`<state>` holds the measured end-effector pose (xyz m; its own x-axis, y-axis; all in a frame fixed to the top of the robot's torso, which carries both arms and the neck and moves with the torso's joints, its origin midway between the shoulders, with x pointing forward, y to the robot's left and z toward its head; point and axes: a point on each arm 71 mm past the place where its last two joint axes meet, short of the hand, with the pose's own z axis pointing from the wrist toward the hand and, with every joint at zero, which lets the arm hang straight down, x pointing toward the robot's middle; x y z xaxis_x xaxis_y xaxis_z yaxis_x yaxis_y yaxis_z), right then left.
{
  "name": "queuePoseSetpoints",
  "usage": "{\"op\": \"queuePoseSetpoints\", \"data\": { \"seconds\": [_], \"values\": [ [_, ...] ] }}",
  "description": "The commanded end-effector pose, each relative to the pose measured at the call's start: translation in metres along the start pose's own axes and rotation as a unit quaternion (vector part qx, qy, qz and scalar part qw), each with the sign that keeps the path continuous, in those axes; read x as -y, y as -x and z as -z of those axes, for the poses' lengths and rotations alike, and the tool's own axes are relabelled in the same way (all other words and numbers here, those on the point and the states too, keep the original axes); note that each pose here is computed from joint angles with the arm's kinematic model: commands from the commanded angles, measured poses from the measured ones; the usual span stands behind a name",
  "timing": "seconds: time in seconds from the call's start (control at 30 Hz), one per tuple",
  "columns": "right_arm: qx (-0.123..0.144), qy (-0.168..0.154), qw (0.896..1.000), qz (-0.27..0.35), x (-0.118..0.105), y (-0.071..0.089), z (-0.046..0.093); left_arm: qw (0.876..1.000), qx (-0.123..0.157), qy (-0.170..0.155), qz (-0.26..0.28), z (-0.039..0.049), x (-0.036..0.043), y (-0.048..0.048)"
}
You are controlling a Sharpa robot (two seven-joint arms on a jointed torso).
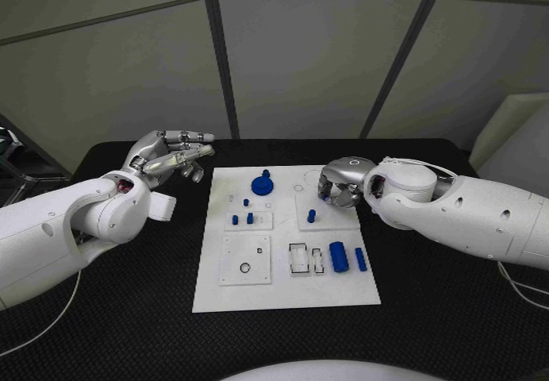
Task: Assemble the parts on the task board
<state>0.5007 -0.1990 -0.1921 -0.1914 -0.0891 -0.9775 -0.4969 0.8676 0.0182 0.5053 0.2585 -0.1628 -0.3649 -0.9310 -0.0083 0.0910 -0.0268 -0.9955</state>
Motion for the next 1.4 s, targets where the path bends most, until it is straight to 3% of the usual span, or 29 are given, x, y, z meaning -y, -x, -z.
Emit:
{"op": "queuePoseSetpoints", "data": {
  "seconds": [0.03,0.53,0.83,1.17,1.4],
  "values": [
    [0.032,-0.008,0.999,0.003,0.002,0.005,0.003,1.0,0.001,-0.007,0.003,-0.0007,0.0014,0.0005],
    [0.077,0.016,0.997,-0.007,-0.015,0.02,0.019,1.0,0.006,0.003,0.001,-0.0016,-0.0013,0.0047],
    [0.101,0.073,0.991,-0.038,-0.057,0.035,0.027,1.0,0.002,0.003,0.003,-0.0036,-0.0018,0.001],
    [0.083,0.125,0.986,-0.072,-0.099,0.038,0.016,1.0,-0.008,0.003,0.008,-0.0086,-0.0028,-0.0086],
    [0.051,0.153,0.983,-0.086,-0.125,0.021,0.009,1.0,-0.017,0.001,0.013,-0.013,-0.0031,-0.017]
  ]
}}
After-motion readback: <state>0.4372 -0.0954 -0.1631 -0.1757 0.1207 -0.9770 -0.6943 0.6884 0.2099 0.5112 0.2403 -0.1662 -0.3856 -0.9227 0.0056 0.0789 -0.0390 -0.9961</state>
